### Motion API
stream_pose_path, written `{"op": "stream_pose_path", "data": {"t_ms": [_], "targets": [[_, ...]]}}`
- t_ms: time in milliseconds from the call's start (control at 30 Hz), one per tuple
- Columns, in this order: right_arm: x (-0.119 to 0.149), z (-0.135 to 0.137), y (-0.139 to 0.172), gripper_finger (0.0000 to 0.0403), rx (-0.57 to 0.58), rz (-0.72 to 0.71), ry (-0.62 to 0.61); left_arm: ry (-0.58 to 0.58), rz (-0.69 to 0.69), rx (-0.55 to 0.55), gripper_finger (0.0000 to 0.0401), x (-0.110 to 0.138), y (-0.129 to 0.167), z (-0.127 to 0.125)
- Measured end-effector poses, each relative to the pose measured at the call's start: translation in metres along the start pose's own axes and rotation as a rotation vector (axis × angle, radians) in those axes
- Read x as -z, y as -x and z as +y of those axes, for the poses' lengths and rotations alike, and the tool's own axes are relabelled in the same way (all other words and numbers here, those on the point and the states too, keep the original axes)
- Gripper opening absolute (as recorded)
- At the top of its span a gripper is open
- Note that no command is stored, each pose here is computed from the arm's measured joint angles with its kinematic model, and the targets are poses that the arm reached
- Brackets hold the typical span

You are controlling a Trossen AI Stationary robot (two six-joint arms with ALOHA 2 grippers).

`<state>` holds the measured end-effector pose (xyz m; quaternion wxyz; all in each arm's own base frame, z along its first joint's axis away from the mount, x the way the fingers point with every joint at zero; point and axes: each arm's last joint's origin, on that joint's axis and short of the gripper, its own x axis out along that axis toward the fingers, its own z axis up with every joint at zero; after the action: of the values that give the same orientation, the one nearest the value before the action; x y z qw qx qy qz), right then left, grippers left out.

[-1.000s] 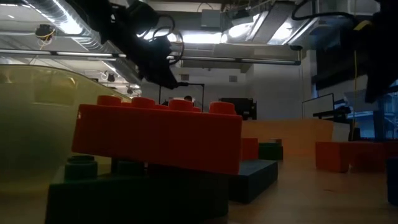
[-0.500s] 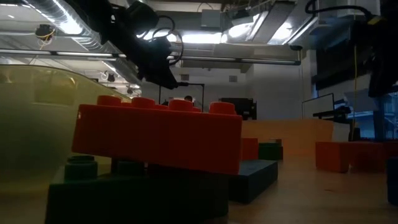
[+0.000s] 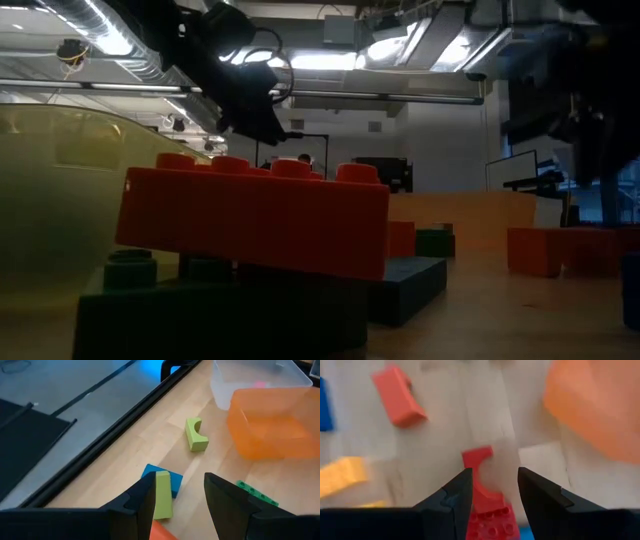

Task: Sort blocks by size
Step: Put the red arch block into the orange bin

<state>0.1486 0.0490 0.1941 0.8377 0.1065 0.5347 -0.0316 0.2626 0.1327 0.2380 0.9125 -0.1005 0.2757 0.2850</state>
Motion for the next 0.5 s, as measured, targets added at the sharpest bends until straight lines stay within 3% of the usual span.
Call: {"op": "stream_pose_path", "data": {"t_ms": [233,500], "targets": [[0.005,0.002,-0.027,0.0159,0.016,0.173,0.049,-0.001,0.008,0.028,0.0153,0.002,0.001,-0.01],[-0.001,0.006,-0.032,0.0159,-0.027,0.14,0.092,-0.032,0.023,0.071,0.0153,0.005,0.004,-0.025]]}}
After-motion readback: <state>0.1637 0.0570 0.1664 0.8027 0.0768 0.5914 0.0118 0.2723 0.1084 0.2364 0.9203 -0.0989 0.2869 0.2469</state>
